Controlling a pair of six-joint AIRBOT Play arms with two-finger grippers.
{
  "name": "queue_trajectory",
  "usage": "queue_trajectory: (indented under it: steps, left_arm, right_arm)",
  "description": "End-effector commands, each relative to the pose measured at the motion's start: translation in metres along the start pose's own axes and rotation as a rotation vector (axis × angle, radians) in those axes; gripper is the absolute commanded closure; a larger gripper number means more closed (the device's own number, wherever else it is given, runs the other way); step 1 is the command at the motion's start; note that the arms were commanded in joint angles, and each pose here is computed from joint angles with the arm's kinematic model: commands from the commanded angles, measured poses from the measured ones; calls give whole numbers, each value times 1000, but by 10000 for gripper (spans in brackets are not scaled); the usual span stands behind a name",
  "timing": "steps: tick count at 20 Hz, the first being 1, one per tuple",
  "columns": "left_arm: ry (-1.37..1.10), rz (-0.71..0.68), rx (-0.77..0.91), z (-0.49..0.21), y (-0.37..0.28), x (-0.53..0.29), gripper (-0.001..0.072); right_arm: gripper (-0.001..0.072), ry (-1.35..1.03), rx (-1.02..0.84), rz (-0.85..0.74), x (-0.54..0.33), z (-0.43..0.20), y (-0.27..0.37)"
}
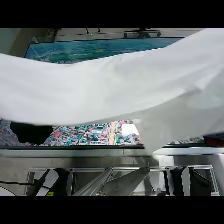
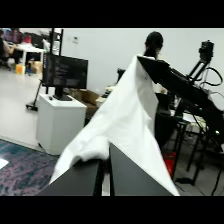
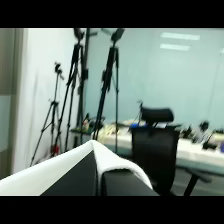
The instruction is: Fold the shirts.
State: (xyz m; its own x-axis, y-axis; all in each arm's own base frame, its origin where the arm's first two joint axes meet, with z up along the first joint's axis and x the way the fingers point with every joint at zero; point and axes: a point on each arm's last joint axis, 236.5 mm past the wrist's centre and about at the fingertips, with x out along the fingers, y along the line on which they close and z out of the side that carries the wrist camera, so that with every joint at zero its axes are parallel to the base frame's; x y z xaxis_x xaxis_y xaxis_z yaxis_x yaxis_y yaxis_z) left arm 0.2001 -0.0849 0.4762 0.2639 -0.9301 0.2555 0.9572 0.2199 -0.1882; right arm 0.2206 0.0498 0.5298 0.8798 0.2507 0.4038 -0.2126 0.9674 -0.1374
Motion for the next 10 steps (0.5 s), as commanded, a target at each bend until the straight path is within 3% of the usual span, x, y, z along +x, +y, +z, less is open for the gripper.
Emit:
queue_trajectory:
  steps: [1, 5, 10]
  left_arm:
    - [-26, 136, -28, 4, 17, -17, 675]
    - [102, 253, -385, -87, 120, -28, 674]
    - [215, 341, -754, -235, 237, -29, 674]
  right_arm:
    - [695, 29, 18, 59, 5, -7, 8]
    - [695, 282, 309, 327, 36, -114, 5]
    - [695, 549, 655, 372, 56, -294, -8]
